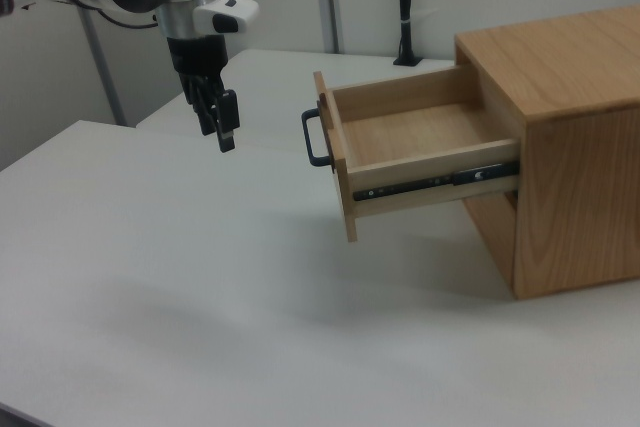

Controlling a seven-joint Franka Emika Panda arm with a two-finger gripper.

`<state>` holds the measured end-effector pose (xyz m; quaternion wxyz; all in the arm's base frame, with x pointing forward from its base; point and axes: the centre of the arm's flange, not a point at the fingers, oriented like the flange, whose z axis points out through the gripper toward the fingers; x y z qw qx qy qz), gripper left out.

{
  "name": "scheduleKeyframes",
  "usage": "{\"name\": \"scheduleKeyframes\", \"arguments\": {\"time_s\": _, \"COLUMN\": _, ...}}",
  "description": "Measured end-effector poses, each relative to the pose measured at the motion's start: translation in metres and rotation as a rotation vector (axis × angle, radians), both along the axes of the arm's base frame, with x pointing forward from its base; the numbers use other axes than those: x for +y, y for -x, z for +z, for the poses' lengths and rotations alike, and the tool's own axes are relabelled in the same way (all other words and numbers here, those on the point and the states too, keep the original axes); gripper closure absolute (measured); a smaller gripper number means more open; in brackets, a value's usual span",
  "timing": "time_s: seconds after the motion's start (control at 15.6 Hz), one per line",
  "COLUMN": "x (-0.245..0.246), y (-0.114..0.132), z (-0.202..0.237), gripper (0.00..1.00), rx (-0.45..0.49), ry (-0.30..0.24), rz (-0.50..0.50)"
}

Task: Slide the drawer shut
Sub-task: 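Move the gripper down toward the front face of the open wooden drawer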

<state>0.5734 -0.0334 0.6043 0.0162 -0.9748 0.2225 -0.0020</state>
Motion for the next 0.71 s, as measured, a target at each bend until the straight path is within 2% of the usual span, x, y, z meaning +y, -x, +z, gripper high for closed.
{"name": "scheduleKeyframes", "arguments": {"time_s": 0.19, "x": 0.000, "y": 0.000, "z": 0.003, "gripper": 0.61, "rx": -0.003, "ry": -0.001, "rz": -0.125}}
{"name": "scheduleKeyframes", "arguments": {"time_s": 0.26, "x": 0.000, "y": -0.001, "z": 0.003, "gripper": 0.68, "rx": -0.003, "ry": -0.002, "rz": -0.165}}
{"name": "scheduleKeyframes", "arguments": {"time_s": 0.32, "x": 0.000, "y": -0.002, "z": 0.001, "gripper": 0.68, "rx": -0.006, "ry": -0.003, "rz": -0.199}}
{"name": "scheduleKeyframes", "arguments": {"time_s": 0.45, "x": -0.001, "y": -0.011, "z": -0.001, "gripper": 0.76, "rx": -0.042, "ry": -0.006, "rz": -0.270}}
{"name": "scheduleKeyframes", "arguments": {"time_s": 0.51, "x": -0.003, "y": -0.017, "z": -0.003, "gripper": 0.76, "rx": -0.070, "ry": -0.009, "rz": -0.315}}
{"name": "scheduleKeyframes", "arguments": {"time_s": 0.71, "x": -0.011, "y": -0.037, "z": -0.020, "gripper": 0.76, "rx": -0.121, "ry": 0.038, "rz": -0.418}}
